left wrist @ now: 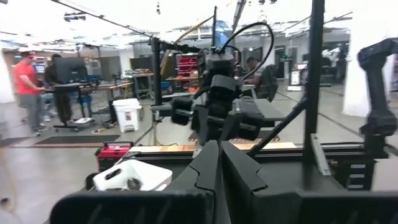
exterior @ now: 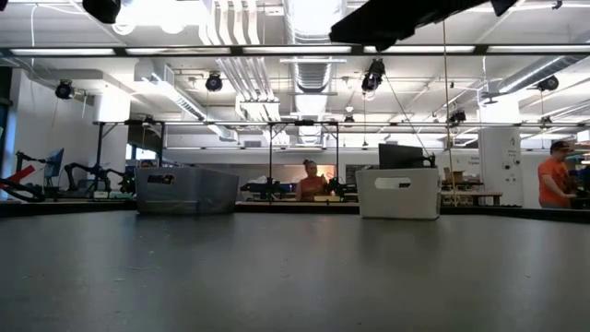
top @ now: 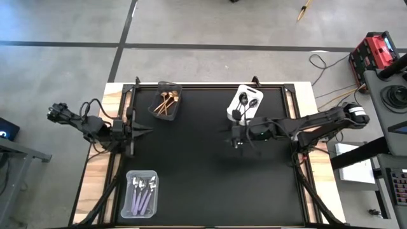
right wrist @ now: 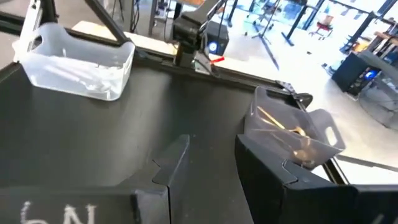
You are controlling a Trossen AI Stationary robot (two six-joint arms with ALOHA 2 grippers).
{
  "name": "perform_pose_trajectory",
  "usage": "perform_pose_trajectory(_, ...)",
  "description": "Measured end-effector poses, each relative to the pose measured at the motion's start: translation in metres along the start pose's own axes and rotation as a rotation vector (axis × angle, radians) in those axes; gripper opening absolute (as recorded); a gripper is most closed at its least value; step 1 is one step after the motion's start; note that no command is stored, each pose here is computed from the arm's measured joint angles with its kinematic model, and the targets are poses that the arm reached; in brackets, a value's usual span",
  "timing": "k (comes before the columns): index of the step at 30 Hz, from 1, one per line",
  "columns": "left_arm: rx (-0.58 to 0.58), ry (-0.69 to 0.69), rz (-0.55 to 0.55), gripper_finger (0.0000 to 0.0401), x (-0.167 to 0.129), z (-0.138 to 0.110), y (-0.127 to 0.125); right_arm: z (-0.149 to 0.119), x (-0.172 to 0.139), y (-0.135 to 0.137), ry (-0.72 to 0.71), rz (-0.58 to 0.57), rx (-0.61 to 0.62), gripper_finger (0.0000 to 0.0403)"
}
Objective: Sort silverware by color (type)
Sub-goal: Return to Home Position
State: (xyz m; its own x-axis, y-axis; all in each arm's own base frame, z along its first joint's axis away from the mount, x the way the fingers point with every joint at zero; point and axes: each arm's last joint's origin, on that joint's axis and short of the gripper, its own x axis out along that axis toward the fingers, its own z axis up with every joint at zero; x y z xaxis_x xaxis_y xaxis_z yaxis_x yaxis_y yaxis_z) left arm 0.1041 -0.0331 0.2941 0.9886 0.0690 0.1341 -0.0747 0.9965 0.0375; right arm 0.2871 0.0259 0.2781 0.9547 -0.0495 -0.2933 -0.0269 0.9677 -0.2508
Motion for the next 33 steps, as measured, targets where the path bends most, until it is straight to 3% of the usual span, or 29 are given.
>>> perform_pose_trajectory(5,0.017,0.020,0.076,0.0000,0.000,-0.001,0.002,-0.005,-0.018,-0.005,-0.027,-0.016,0.011,0.0121)
perform_pose_trajectory(17,0.050,0.062,0.069,0.0000,-0.003,-0.024,0.001,-0.009,-0.051,-0.010,-0.100,-0.011,0.043,0.0121)
perform_pose_trajectory(33,-0.009,0.002,0.076,0.0000,-0.028,-0.034,0.014,-0.034,-0.079,-0.020,-0.126,-0.069,0.120,0.0121)
